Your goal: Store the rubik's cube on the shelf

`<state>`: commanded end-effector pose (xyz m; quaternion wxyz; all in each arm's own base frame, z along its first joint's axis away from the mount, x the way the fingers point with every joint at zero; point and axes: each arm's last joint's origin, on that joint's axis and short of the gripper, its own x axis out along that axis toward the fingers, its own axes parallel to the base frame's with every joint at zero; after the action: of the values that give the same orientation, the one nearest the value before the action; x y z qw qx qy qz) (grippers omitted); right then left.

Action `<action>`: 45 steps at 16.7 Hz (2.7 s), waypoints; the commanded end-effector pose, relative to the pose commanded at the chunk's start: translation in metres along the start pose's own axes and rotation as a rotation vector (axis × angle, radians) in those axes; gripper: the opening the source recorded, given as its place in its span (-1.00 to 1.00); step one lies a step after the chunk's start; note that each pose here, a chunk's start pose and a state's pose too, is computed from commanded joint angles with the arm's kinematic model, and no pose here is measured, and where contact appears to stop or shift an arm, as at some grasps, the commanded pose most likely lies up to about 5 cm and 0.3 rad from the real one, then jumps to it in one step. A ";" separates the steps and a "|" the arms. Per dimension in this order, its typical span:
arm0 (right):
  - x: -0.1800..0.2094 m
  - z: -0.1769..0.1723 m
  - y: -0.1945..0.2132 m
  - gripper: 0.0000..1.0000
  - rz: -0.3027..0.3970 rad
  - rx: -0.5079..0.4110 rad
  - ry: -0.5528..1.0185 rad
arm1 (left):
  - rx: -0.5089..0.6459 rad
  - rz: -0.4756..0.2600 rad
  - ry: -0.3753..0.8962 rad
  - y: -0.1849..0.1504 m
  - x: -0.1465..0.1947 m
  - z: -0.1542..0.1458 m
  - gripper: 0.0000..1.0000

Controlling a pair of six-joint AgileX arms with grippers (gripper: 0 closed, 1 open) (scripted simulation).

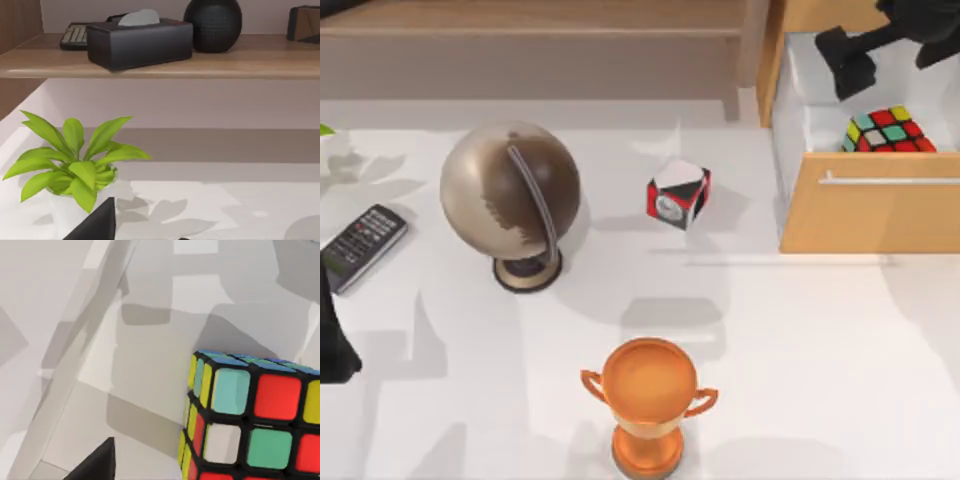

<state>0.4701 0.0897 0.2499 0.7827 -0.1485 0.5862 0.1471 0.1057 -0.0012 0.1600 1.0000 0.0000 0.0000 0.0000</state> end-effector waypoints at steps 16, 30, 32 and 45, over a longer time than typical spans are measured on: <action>0.037 -0.009 -0.020 1.00 0.037 0.131 0.179 | 0.000 0.000 0.000 0.000 0.000 0.000 1.00; 0.079 -0.013 -0.023 0.25 0.036 0.134 0.176 | 0.000 0.000 0.000 0.000 0.000 0.000 1.00; 0.079 -0.013 -0.023 -0.06 0.036 0.134 0.176 | 0.000 0.000 0.000 0.000 0.000 0.000 1.00; 0.079 -0.013 -0.023 -1.00 0.036 0.134 0.176 | 0.000 0.000 0.000 0.000 0.000 0.000 1.00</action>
<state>0.4892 0.0678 0.1716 0.7336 -0.0975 0.6638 0.1078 0.1057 -0.0012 0.1600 1.0000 0.0000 0.0000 0.0000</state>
